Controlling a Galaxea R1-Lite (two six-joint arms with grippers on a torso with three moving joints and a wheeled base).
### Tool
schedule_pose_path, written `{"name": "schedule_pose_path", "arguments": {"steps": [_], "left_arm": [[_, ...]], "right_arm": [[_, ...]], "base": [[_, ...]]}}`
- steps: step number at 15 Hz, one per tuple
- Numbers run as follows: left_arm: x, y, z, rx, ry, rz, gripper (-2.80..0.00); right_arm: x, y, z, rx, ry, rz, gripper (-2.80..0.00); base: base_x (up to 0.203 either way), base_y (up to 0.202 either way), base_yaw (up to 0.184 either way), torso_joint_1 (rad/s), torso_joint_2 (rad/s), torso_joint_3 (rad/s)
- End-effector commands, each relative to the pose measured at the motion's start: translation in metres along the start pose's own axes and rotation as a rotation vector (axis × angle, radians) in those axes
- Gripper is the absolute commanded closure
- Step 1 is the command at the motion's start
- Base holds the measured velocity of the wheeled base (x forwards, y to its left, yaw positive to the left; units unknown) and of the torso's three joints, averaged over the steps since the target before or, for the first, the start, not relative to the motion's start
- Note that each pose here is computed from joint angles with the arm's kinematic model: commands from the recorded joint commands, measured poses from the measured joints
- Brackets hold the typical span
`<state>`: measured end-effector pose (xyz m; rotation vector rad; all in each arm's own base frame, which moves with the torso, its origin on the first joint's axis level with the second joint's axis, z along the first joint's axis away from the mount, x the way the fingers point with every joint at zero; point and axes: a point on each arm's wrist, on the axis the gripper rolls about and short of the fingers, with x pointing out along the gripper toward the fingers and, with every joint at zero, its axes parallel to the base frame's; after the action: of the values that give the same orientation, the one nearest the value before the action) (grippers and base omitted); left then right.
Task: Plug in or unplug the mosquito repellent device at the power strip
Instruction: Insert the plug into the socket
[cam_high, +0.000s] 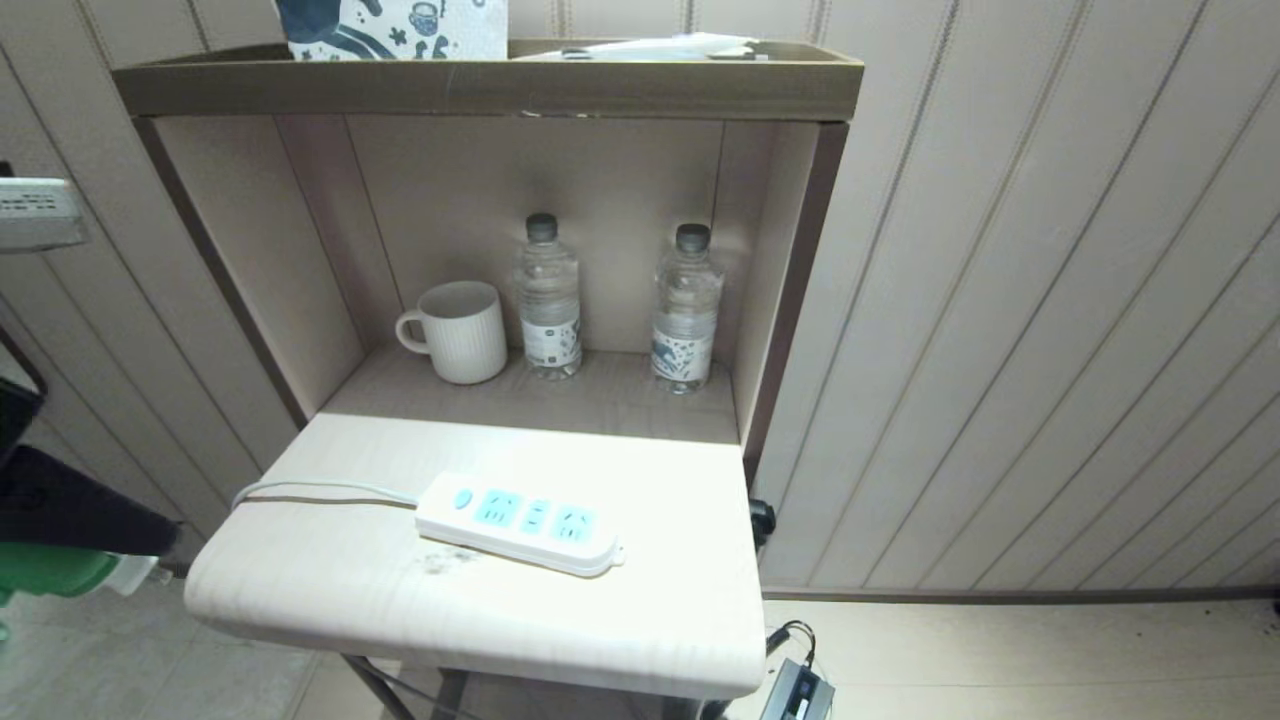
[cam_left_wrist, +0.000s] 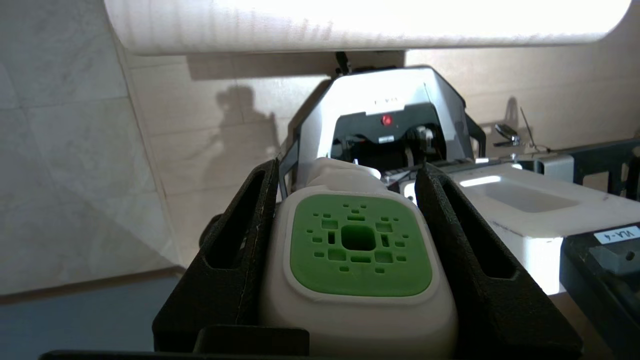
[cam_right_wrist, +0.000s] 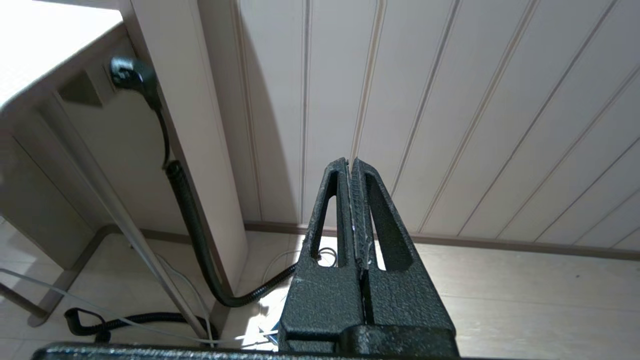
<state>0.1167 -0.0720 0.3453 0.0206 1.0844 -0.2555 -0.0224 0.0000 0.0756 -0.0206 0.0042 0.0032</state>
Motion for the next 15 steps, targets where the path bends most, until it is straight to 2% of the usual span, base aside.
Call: {"name": "schedule_pose_path", "arguments": {"steps": [1,7,9,12,15], "left_arm": [[0.014,-0.008,0.009,0.019,0.053,0.008,0.0],[0.037,-0.024,0.021,0.06,0.111,0.007,0.0],[0.052,-0.027,0.023,0.063,0.171,0.013,0.0],[0.074,-0.037,0.033,0.068,0.239,-0.028,0.0],[0.112,-0.053,0.048,0.085,0.331,-0.012,0.0]], "right_arm": [[0.0,0.0,0.0,0.001,0.002,0.0,0.0],[0.0,0.0,0.0,0.005,0.0,-0.002,0.0],[0.0,0.0,0.0,0.004,0.0,-0.002,0.0],[0.0,0.0,0.0,0.004,0.0,-0.002,0.0],[0.0,0.0,0.0,0.004,0.0,-0.002,0.0]], "base": [[0.0,0.0,0.0,0.207,-0.5,-0.287],[0.0,0.0,0.0,0.219,-0.49,-0.279],[0.0,0.0,0.0,0.084,-0.18,-0.105],[0.0,0.0,0.0,0.018,-0.04,-0.023],[0.0,0.0,0.0,0.0,0.0,0.0]]}}
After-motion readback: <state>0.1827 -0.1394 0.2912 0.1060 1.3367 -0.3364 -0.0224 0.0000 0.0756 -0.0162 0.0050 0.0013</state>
